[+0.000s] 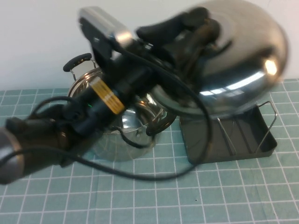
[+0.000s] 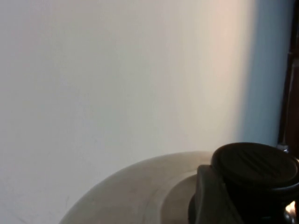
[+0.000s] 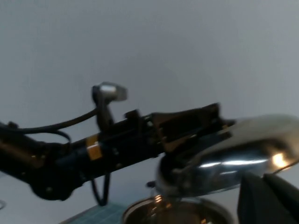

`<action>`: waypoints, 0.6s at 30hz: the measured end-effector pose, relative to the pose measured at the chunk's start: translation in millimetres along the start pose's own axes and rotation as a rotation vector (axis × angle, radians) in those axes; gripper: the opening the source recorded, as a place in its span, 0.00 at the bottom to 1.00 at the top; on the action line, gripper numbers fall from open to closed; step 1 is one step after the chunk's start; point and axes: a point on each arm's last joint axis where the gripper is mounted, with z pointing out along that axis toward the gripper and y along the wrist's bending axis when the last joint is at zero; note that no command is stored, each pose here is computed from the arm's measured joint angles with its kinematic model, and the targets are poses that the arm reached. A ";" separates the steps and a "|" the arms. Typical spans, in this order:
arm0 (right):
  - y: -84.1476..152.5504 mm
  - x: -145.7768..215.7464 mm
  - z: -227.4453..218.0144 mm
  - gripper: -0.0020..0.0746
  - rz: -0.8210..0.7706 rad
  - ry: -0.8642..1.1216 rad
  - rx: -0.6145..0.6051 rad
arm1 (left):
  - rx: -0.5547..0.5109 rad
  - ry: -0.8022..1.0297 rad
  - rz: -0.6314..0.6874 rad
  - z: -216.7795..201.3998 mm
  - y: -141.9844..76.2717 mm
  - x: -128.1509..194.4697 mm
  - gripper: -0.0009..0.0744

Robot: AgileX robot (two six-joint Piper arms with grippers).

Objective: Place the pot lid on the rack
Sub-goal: Hand over the pot lid

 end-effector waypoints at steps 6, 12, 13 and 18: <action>-9.8 -0.5 19.7 0.03 0.380 0.105 -0.035 | 0.056 -0.034 -0.039 14.7 -41.2 8.9 0.43; -19.6 -4.4 26.6 0.39 0.572 0.045 0.002 | 0.085 -0.050 -0.076 19.6 -63.1 10.7 0.43; -21.1 -5.3 26.7 0.46 0.603 0.029 0.017 | 0.095 -0.049 -0.081 20.2 -66.8 11.5 0.43; -31.7 -6.2 27.4 0.79 0.783 -0.020 0.116 | 0.131 -0.043 -0.101 22.2 -80.7 14.2 0.43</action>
